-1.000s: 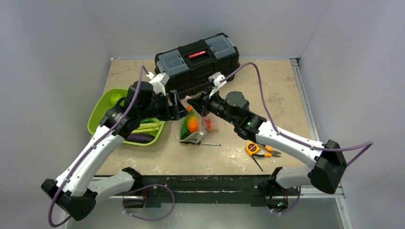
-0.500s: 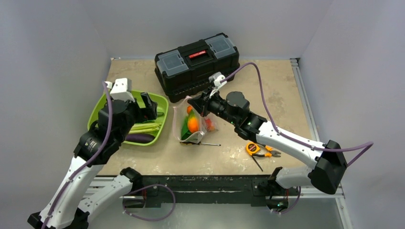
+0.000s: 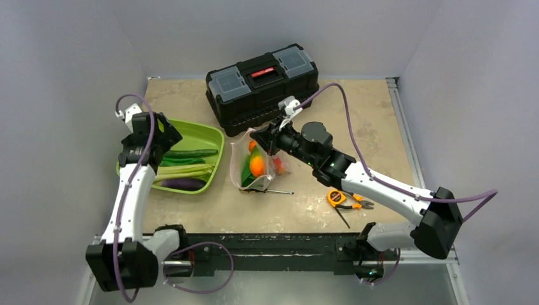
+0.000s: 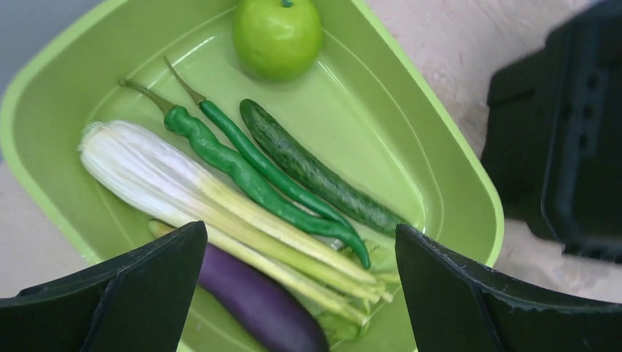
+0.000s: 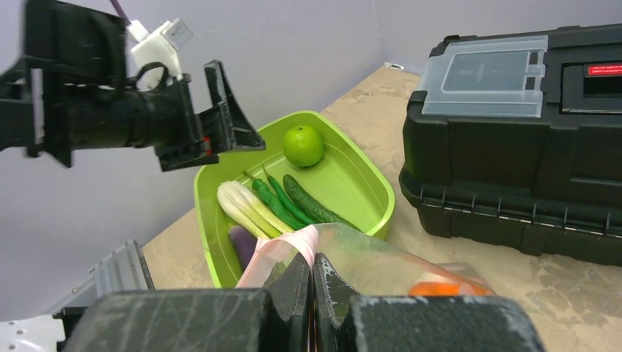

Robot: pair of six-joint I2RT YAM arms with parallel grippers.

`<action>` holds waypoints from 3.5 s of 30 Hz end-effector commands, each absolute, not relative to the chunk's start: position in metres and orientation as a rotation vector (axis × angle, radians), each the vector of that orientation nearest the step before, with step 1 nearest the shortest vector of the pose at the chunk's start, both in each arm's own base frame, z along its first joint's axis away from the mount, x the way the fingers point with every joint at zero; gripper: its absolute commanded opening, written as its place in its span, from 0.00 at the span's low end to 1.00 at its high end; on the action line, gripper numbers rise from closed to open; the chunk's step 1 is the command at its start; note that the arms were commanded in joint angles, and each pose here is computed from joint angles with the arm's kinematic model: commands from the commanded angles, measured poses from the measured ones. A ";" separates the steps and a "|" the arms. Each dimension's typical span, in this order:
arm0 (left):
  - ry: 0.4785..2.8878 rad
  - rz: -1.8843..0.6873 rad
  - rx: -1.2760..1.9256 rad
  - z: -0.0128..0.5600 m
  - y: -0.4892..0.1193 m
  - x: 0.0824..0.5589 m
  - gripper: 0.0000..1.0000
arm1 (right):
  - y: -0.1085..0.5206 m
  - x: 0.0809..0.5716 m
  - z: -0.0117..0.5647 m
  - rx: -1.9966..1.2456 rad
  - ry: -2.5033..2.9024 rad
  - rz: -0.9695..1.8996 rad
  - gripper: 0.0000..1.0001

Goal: Place the food in the zip-top bag and seal the zipper
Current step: Pick up the fake fruit from the bin.

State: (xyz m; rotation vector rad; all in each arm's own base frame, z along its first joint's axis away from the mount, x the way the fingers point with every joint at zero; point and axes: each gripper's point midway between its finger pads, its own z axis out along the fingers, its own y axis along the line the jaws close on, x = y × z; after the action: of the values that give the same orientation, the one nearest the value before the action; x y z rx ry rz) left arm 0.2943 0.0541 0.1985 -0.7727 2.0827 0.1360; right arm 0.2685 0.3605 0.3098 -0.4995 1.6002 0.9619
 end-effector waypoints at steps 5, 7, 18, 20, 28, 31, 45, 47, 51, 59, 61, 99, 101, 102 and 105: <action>1.859 -0.031 -1.163 0.169 0.096 0.346 1.00 | 0.350 0.263 0.349 -0.460 1.492 0.976 0.00; 1.800 -0.062 -1.259 0.162 0.110 0.351 1.00 | 0.351 0.264 0.349 -0.461 1.489 0.980 0.00; 1.687 -0.152 -1.558 0.107 0.160 0.383 1.00 | 0.349 0.264 0.353 -0.454 1.474 0.976 0.00; 1.656 -0.194 -1.552 0.106 0.163 0.392 1.00 | 0.349 0.264 0.354 -0.456 1.475 0.974 0.00; 1.713 -0.273 -1.591 0.082 0.165 0.402 1.00 | 0.356 0.267 0.350 -0.470 1.503 0.971 0.00; 1.720 -0.292 -1.614 0.074 0.165 0.403 1.00 | 0.358 0.269 0.352 -0.468 1.502 0.970 0.00; 1.737 -0.363 -1.606 0.051 0.163 0.416 0.76 | 0.353 0.269 0.358 -0.455 1.496 0.957 0.00; 1.735 -0.350 -1.601 0.052 0.165 0.414 0.70 | 0.352 0.268 0.358 -0.456 1.495 0.956 0.00; 1.737 -0.338 -1.598 0.054 0.166 0.412 0.55 | 0.351 0.269 0.358 -0.456 1.493 0.953 0.00; 1.733 -0.284 -1.542 0.066 0.172 0.410 0.49 | 0.353 0.270 0.357 -0.456 1.496 0.952 0.00; 1.726 -0.280 -1.514 0.073 0.173 0.410 0.39 | 0.353 0.270 0.357 -0.457 1.495 0.954 0.00; 1.833 -1.215 0.132 0.284 -0.158 0.251 0.00 | 0.368 0.292 0.344 -0.414 1.543 0.923 0.00; 1.788 -1.273 0.272 0.298 -0.173 0.225 0.00 | 0.368 0.296 0.344 -0.383 1.553 0.917 0.00; 1.768 -1.287 0.337 0.303 -0.179 0.213 0.00 | 0.368 0.297 0.344 -0.378 1.555 0.918 0.00; 1.775 -1.342 0.506 0.308 -0.195 0.181 0.00 | 0.371 0.297 0.346 -0.376 1.555 0.927 0.00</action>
State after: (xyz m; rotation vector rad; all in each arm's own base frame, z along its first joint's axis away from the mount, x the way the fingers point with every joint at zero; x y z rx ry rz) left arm 0.2318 -0.1704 0.2883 0.1761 1.8314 -1.2212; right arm 0.2913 0.3697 0.3025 -0.4524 1.6505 0.8957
